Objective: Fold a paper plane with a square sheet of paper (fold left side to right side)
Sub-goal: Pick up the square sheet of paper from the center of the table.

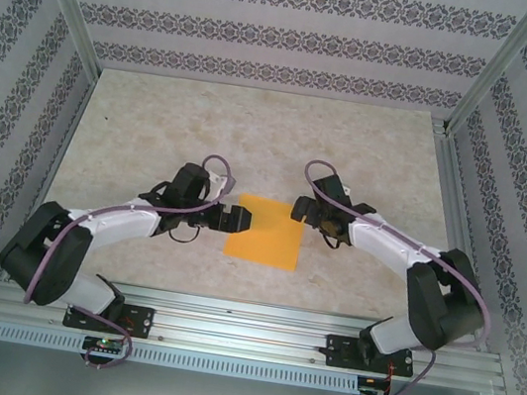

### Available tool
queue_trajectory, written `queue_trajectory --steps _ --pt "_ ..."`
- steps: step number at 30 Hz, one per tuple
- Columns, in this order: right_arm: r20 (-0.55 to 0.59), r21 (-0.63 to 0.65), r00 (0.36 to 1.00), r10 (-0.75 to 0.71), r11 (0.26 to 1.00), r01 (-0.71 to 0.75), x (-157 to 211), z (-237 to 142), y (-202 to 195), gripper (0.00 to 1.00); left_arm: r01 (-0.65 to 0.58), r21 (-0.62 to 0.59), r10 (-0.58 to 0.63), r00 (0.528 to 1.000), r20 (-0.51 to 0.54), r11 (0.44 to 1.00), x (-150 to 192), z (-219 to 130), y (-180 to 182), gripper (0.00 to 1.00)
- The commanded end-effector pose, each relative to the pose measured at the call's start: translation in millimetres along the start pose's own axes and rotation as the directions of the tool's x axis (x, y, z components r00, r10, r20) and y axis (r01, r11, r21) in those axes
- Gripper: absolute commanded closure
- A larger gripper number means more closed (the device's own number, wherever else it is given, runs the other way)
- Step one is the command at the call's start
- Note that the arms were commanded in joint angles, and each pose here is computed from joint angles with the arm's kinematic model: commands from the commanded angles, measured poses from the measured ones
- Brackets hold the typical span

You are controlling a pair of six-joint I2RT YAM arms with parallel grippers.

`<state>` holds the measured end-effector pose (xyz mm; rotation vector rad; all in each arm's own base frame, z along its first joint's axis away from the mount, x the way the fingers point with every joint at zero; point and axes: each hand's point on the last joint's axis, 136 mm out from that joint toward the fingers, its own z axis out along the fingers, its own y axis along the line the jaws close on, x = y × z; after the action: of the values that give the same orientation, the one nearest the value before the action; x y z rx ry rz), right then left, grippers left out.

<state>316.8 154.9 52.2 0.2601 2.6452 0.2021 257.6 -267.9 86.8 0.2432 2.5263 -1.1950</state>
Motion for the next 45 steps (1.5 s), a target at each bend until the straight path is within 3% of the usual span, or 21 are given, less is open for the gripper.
queue_trajectory --steps 1,7,17,24,32,35,41,45 --pt "-0.008 0.022 1.000 0.029 0.999 -0.028 -2 5 13 0.02 0.026 0.055 -0.025 1.000 -0.018 0.998 -4 19 -14 0.07" --pt "-0.056 0.010 0.998 0.034 0.999 -0.034 18 21 33 0.02 0.058 0.026 -0.055 0.995 -0.086 0.998 12 48 -3 0.07" --pt "-0.149 -0.122 0.988 0.033 0.991 -0.051 45 23 68 0.04 0.060 -0.038 -0.064 0.992 -0.113 0.997 24 53 12 0.07" --pt "-0.157 -0.274 0.988 0.016 0.960 -0.059 45 4 96 0.10 0.055 -0.049 -0.061 0.992 -0.115 0.997 25 53 14 0.07" --pt "-0.147 -0.302 0.988 -0.037 0.953 -0.009 40 -4 102 0.16 0.056 -0.046 -0.060 0.992 -0.109 0.997 24 53 14 0.07" --pt "-0.144 -0.300 0.988 -0.056 0.954 0.010 39 -3 100 0.22 0.052 -0.033 -0.055 0.993 -0.101 0.998 23 51 10 0.07" --pt "-0.159 -0.364 0.985 -0.068 0.931 0.005 40 -4 104 0.45 0.016 0.011 -0.016 0.999 -0.044 1.000 8 38 -8 0.06" --pt "-0.128 -0.416 0.990 -0.054 0.909 -0.004 31 -9 102 0.56 -0.008 0.028 0.008 1.000 0.021 1.000 -10 15 -22 0.05"
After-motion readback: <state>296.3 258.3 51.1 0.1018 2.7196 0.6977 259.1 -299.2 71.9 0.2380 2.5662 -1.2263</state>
